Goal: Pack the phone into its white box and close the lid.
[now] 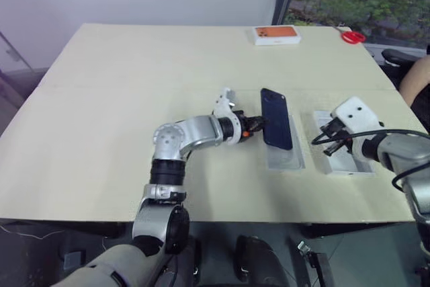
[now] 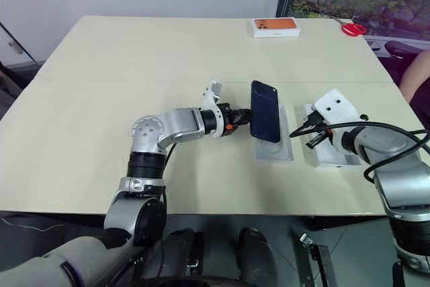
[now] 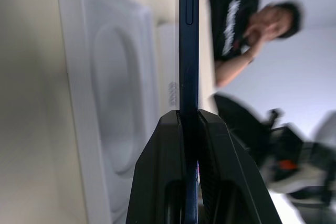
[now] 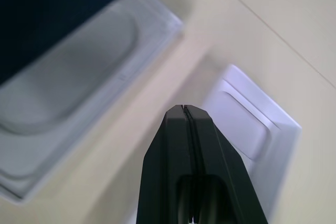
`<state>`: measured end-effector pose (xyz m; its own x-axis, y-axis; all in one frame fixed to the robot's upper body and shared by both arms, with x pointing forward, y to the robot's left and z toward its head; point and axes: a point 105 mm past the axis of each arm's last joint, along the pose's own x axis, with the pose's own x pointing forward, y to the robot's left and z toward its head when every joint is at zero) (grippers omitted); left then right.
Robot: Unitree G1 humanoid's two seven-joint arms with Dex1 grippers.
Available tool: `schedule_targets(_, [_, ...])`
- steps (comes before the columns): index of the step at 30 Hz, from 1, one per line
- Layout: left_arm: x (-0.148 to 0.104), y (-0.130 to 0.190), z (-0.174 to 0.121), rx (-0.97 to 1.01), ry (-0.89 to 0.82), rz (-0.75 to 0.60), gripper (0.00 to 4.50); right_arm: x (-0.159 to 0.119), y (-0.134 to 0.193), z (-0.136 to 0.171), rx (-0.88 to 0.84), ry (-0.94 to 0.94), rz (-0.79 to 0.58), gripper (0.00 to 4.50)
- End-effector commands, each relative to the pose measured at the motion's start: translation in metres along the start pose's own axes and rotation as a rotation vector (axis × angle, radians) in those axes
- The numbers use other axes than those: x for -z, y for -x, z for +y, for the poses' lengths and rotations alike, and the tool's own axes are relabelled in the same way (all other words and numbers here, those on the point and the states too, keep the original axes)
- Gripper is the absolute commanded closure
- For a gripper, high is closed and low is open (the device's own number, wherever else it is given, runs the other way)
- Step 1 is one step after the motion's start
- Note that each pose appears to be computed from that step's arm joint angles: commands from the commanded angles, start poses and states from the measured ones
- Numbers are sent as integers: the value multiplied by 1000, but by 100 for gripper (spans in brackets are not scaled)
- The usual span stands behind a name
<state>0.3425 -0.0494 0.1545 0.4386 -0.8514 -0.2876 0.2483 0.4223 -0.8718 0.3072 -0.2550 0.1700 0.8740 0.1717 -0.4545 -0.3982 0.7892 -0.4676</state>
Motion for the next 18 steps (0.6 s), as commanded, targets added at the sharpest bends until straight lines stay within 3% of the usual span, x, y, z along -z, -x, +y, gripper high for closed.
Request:
schedule_targets(1, [8, -14, -22, 41, -38, 41, 447, -7, 8, -10, 48, 28, -27, 450])
schedule_targets(14, [30, -32, -21, 14, -60, 148, 447, -8, 5, -9, 54, 31, -28, 450])
schedule_targets(15, [32, -32, -21, 16, -63, 157, 359, -9, 5, -9, 53, 31, -29, 450])
schedule_targets(18, [34, -30, -22, 26, -66, 175, 233, -9, 5, -9, 52, 32, -30, 450])
